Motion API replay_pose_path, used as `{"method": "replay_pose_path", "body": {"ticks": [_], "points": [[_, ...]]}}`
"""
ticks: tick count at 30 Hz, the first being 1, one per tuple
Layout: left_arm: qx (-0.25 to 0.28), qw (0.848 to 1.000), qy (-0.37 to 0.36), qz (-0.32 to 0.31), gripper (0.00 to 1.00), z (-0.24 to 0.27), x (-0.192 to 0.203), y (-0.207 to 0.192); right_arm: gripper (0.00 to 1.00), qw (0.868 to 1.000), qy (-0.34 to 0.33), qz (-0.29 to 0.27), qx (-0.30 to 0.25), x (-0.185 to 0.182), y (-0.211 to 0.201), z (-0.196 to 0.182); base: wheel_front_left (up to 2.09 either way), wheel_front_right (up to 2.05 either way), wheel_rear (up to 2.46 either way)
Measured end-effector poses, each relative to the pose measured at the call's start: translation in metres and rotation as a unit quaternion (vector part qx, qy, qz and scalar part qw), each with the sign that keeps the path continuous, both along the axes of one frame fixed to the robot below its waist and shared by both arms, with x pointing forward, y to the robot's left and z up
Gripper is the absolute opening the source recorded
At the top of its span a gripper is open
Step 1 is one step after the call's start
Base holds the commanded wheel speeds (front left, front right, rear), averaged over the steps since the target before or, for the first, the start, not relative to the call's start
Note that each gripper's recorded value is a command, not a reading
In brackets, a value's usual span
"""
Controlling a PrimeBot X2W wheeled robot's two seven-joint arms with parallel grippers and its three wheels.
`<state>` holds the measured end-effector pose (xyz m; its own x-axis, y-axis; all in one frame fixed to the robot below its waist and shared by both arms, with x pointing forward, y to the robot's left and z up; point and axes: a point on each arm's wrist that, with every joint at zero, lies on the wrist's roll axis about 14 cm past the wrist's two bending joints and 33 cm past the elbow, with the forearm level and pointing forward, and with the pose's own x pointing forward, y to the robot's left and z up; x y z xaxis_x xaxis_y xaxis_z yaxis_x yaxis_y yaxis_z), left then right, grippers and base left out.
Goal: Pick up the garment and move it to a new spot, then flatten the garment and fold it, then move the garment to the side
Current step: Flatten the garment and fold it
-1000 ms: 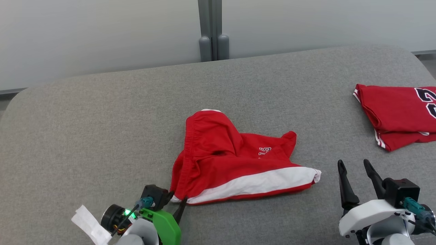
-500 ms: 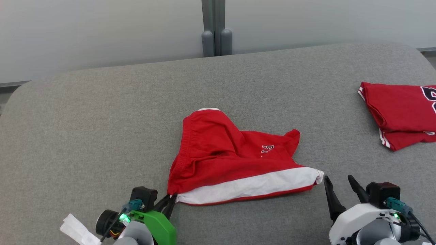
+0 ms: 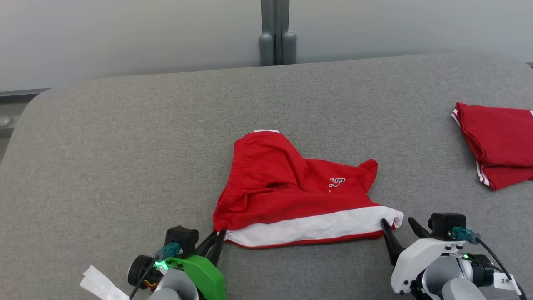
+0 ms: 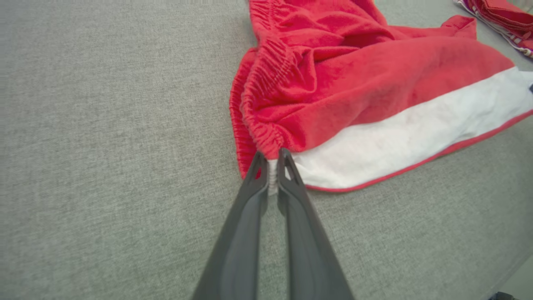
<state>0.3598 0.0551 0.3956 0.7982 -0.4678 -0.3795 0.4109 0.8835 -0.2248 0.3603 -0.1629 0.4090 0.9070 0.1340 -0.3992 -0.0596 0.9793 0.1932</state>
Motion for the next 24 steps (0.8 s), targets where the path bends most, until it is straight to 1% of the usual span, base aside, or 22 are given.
{"method": "replay_pose_path", "body": {"ticks": [1, 2, 3, 4, 5, 6, 7, 8, 10, 13, 17, 21, 24], "points": [[-0.002, 1.0, -0.002, 0.002, 0.0, 0.001, 0.0, 0.001, 0.82, 1.0, 0.002, 0.002, 0.001, 0.001, 0.001, -0.001, 0.0, 0.0, 0.0], [-0.004, 1.0, -0.005, 0.005, 0.0, 0.003, 0.001, 0.001, 0.71, 1.0, 0.001, 0.005, 0.002, 0.002, 0.003, -0.001, 0.0, 0.0, 0.0], [-0.008, 1.0, -0.008, 0.011, 0.0, 0.005, 0.002, 0.002, 0.5, 1.0, 0.0, 0.007, 0.004, 0.003, 0.004, 0.0, 0.0, 0.0, 0.0], [-0.01, 1.0, -0.01, 0.013, 0.0, 0.006, 0.002, 0.003, 0.47, 1.0, 0.0, 0.009, 0.007, 0.004, 0.006, 0.0, 0.0, 0.0, 0.0], [-0.012, 1.0, -0.011, 0.016, 0.0, 0.008, 0.002, 0.003, 0.38, 1.0, 0.0, 0.013, 0.008, 0.005, 0.008, 0.0, 0.0, 0.0, 0.0], [-0.014, 1.0, -0.011, 0.017, 0.0, 0.008, 0.001, 0.004, 0.34, 1.0, 0.0, 0.017, 0.01, 0.005, 0.01, 0.001, 0.0, 0.0, 0.0], [-0.015, 1.0, -0.012, 0.018, 0.0, 0.009, 0.001, 0.004, 0.24, 1.0, -0.001, 0.018, 0.013, 0.006, 0.011, 0.001, 0.0, 0.0, 0.0], [-0.015, 1.0, -0.011, 0.02, 0.0, 0.009, 0.0, 0.004, 0.19, 1.0, 0.0, 0.02, 0.015, 0.006, 0.012, 0.001, 0.0, 0.0, 0.0], [-0.016, 1.0, -0.012, 0.022, 0.0, 0.011, -0.001, 0.004, 0.01, 1.0, 0.002, 0.025, 0.01, 0.006, 0.01, 0.0, 0.0, 0.0, 0.0], [-0.024, 0.999, -0.013, 0.029, 0.0, 0.014, -0.002, 0.005, 0.0, 1.0, -0.009, 0.027, 0.007, 0.009, 0.008, 0.005, 0.0, 0.0, 0.0], [-0.064, 0.996, -0.007, 0.058, 0.0, 0.02, -0.002, 0.005, 0.0, 0.999, -0.043, 0.024, 0.004, 0.014, 0.005, 0.018, 0.0, 0.0, 0.0], [-0.122, 0.989, -0.014, 0.082, 0.0, 0.038, 0.001, 0.002, 0.0, 0.994, -0.108, 0.02, 0.003, 0.022, 0.002, 0.048, 0.0, 0.0, 0.0], [-0.151, 0.984, -0.044, 0.084, 0.0, 0.063, 0.009, -0.001, 0.0, 0.986, -0.166, 0.017, -0.002, 0.027, -0.001, 0.079, 0.0, 0.0, 0.0]]}}
